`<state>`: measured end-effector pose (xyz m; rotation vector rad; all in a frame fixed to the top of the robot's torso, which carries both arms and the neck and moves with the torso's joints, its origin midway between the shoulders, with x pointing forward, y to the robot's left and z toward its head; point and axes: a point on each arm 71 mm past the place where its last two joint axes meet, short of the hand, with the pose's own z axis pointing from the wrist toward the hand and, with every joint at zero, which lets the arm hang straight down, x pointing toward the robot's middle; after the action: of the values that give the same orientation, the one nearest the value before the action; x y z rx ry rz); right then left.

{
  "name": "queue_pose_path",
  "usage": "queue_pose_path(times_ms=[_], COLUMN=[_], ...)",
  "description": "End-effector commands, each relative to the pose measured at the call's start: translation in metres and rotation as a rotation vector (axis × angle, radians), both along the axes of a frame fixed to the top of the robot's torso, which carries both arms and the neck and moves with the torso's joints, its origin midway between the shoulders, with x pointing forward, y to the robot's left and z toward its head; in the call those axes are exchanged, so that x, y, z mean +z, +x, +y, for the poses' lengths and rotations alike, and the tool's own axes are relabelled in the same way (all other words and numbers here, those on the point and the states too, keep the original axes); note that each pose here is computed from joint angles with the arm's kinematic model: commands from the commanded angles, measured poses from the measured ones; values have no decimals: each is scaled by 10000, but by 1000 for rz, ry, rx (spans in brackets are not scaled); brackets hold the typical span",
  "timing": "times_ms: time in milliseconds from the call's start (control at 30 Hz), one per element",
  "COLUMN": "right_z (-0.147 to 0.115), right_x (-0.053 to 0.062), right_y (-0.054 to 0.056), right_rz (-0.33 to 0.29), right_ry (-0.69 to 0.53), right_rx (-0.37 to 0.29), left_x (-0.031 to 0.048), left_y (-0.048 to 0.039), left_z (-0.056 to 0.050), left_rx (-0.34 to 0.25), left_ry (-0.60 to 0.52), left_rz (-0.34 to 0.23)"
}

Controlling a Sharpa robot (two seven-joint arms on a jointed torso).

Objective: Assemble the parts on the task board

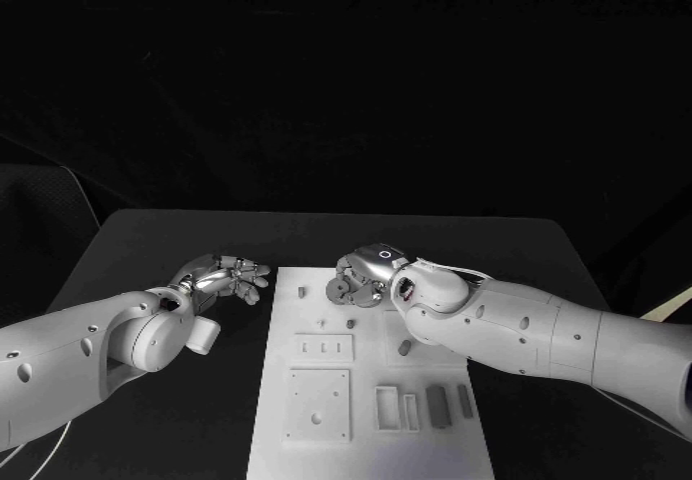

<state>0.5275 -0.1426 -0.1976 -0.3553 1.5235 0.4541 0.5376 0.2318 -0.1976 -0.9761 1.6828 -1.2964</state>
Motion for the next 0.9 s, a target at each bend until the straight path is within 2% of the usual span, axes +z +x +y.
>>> queue_pose_path(times_ms=[33, 467, 900], right_z=[-114, -96, -71], right_x=[-149, -164, -243], right_y=[0, -21, -72], right_rz=[59, 75, 105], right_ry=[-57, -50, -67], right_rx=[-35, -23, -5], left_x=[10, 0, -1], left_y=[-5, -4, -4], left_z=[-20, -39, -33], left_rx=[-15, -20, -18], left_ry=[-9, -10, -10], left_rz=[-5, -1, -2])
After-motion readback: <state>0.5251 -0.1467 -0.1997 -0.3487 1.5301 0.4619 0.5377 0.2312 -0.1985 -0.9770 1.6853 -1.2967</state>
